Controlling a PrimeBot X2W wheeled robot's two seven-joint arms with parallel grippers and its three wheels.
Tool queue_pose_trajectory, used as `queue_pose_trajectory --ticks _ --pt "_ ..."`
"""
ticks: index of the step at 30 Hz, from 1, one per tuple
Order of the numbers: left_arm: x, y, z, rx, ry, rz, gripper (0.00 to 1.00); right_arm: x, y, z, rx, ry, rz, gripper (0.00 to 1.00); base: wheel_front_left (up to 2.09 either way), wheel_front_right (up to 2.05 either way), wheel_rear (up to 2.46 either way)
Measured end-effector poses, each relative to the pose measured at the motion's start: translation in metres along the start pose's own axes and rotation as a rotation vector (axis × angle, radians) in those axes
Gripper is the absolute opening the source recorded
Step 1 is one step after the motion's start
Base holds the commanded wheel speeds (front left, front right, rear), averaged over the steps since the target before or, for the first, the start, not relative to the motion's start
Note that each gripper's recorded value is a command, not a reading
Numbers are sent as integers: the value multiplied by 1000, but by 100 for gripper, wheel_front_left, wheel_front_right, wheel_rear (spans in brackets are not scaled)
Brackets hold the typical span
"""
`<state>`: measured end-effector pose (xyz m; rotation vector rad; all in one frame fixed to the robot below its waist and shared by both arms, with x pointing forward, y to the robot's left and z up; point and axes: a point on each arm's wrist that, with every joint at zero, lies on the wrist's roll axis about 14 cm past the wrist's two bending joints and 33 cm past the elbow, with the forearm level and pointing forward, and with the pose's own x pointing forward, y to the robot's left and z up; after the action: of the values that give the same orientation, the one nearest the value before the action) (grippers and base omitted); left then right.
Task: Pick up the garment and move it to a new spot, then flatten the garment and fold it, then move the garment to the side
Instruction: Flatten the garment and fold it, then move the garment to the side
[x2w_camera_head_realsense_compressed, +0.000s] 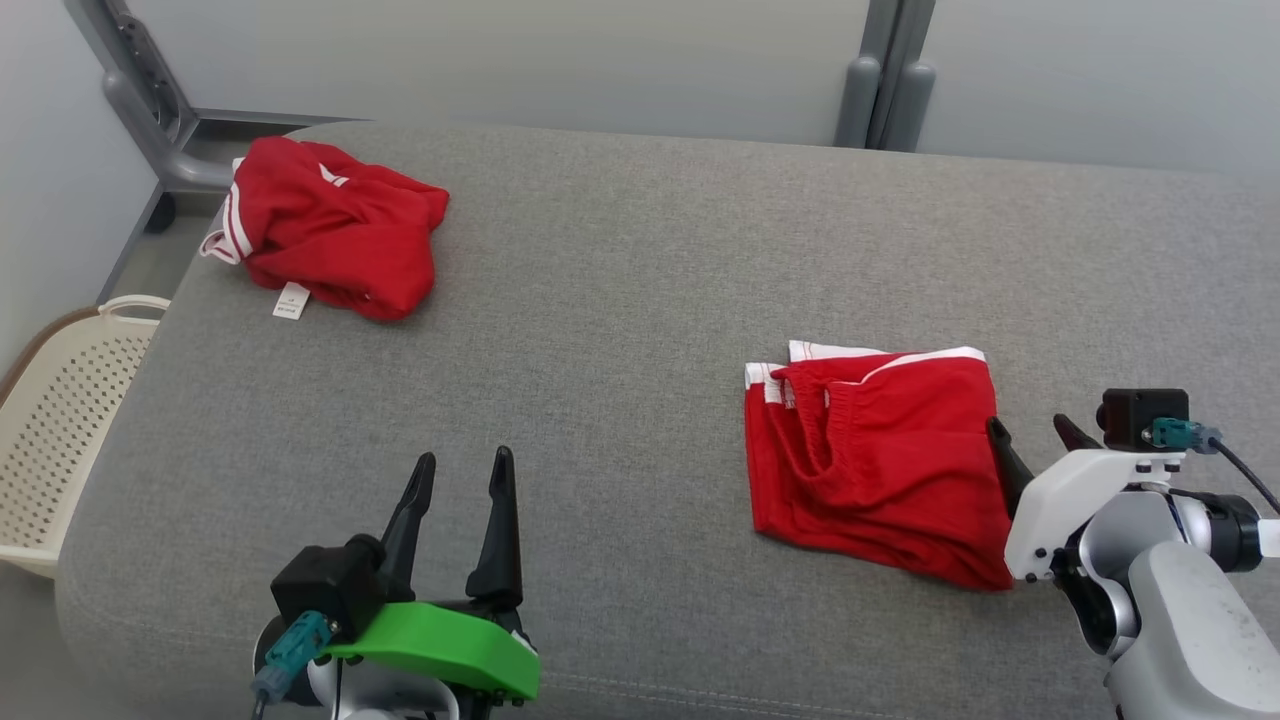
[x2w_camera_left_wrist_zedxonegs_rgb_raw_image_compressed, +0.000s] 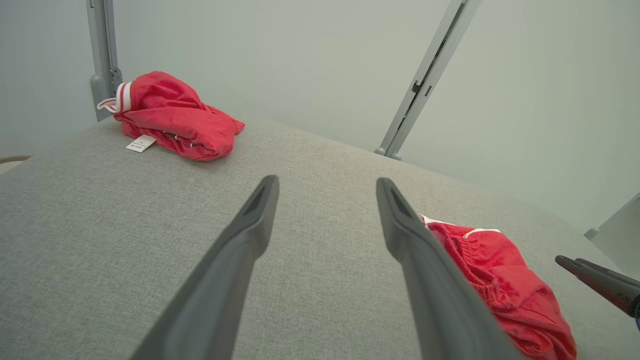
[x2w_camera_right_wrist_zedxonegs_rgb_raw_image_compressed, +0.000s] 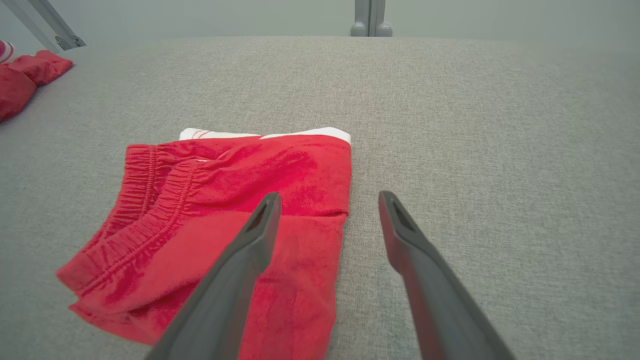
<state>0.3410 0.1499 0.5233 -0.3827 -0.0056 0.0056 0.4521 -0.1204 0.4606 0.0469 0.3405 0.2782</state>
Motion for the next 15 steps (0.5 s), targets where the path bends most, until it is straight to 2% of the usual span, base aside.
queue_pose_trajectory --ticks 15 --pt "-7 36 3 64 6 108 100 35 0 -51 145 167 -34 100 0 0 0"
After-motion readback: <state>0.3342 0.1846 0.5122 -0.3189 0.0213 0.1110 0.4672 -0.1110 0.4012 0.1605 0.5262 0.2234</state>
